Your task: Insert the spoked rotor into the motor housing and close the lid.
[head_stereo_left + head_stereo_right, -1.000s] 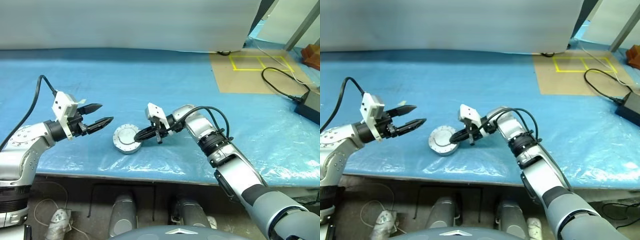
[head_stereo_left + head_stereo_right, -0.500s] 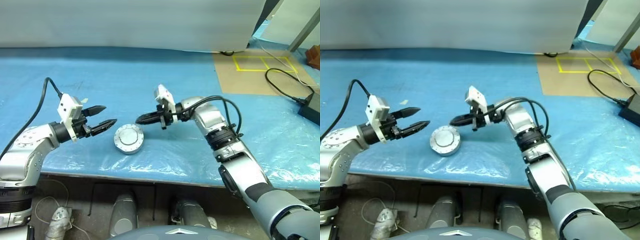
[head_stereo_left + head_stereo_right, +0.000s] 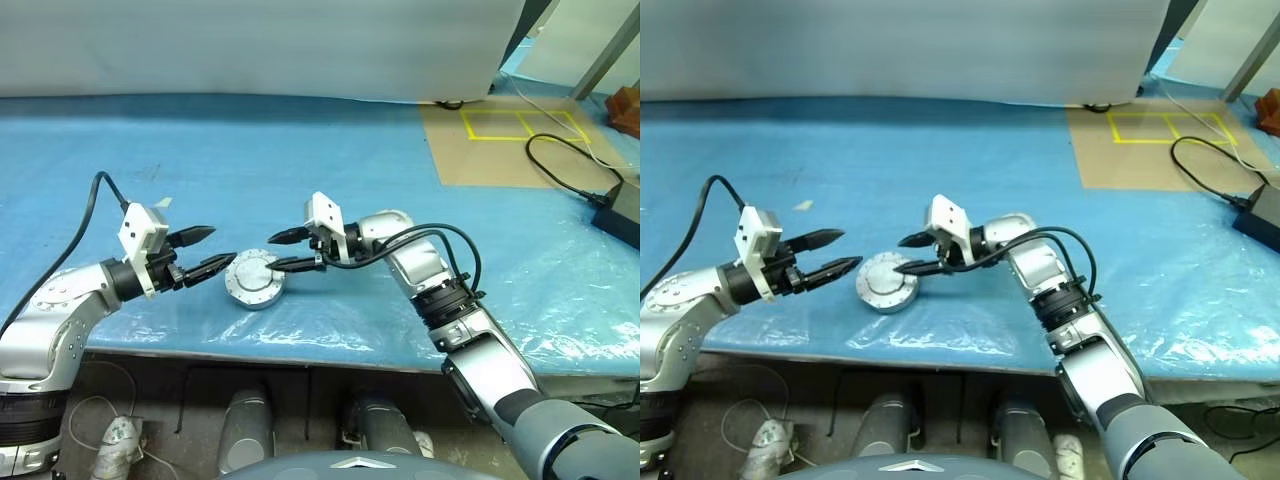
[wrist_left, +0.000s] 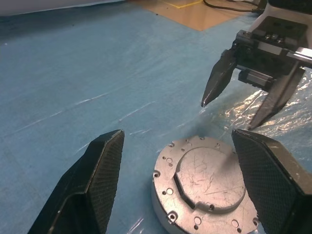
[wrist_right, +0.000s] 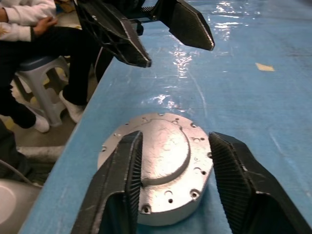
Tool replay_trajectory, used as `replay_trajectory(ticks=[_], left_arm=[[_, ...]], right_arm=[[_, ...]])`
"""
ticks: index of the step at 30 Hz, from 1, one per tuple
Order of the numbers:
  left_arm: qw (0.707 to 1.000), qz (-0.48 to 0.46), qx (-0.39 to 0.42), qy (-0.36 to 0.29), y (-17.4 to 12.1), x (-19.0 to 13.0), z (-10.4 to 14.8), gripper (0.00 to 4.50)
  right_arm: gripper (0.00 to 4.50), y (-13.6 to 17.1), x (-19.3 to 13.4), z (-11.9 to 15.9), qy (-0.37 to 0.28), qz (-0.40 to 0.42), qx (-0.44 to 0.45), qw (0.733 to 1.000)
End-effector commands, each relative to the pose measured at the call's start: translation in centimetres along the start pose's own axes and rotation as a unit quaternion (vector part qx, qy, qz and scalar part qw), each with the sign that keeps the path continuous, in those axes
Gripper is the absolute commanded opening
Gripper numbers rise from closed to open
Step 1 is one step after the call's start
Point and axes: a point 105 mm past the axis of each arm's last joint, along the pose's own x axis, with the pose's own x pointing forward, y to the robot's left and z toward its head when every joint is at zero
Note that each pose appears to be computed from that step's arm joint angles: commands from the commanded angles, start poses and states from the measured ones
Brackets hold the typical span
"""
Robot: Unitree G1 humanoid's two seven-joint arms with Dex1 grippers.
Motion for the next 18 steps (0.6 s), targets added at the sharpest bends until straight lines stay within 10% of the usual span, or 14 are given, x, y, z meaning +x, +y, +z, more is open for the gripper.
replay_trajectory(ticks=[1, 18], left_arm=[[0.999, 0.029, 0.022, -0.019, 0.8, -1.4, 1.7, 3.72], [0.999, 0.045, 0.026, -0.017, 1.0, -1.4, 1.4, 3.72]], right_arm=[[3.13, 0.7, 1.1, 0.6, -0.007, 0.020, -0.005, 1.000], [3.13, -0.3, 3.1, -0.8, 0.018, -0.006, -0.054, 0.998]])
